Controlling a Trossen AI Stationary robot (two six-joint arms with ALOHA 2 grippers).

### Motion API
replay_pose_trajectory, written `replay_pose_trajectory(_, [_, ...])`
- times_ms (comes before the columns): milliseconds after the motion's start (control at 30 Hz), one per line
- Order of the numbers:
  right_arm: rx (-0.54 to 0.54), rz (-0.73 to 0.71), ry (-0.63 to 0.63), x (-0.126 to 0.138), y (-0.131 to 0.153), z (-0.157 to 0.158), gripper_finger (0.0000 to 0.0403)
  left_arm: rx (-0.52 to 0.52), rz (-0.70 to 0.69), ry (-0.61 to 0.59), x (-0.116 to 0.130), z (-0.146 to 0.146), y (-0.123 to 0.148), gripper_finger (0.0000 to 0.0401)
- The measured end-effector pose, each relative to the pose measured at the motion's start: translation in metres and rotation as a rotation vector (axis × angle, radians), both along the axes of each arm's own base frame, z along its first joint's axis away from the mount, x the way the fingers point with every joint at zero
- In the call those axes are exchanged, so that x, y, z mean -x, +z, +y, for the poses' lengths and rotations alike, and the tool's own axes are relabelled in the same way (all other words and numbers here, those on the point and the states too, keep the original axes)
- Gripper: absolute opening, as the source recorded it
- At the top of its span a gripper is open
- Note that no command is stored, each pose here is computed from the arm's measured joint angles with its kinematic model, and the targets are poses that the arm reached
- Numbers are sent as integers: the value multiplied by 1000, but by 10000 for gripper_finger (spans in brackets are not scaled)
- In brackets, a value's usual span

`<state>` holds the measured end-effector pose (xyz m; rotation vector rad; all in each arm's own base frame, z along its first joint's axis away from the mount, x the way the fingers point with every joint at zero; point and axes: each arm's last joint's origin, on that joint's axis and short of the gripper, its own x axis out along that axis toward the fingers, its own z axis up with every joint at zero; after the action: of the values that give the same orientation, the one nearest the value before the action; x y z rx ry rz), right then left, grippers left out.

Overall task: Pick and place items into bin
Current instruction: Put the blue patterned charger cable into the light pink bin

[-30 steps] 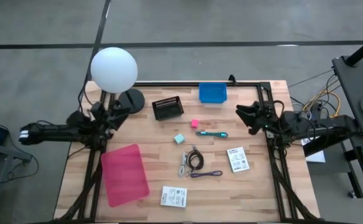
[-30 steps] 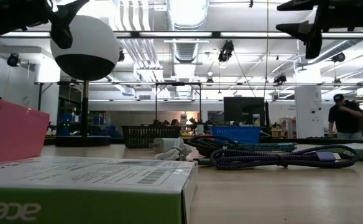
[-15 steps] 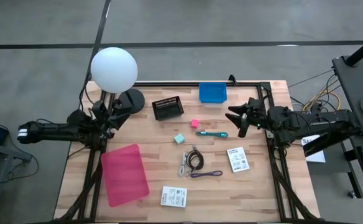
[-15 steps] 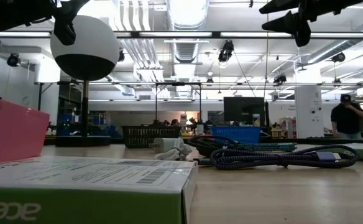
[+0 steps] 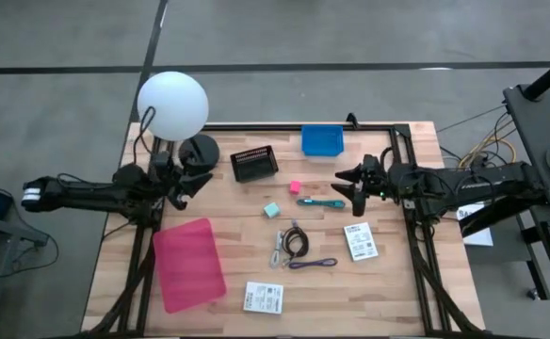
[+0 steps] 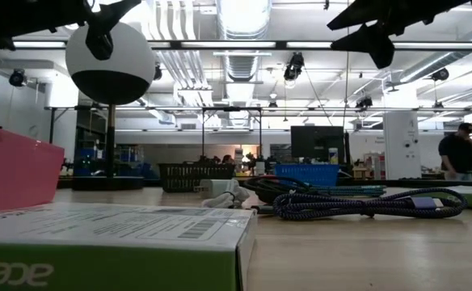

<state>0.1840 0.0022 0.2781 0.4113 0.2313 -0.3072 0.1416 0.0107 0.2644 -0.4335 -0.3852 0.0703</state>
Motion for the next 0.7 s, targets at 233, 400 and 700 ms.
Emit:
replay_pose_trajectory(233, [-28,89,94,-15,-15,4,192,-16,11,-35,-11,-1,11,160])
replay_pose_trajectory(400, [-26,162,98,-26,-29,4,192,-14,41,-39,-17,0,9,160])
replay_pose_trajectory(700, [53,369,133,-40,-60,5,192,-6,40,-44,-17,0,9,160])
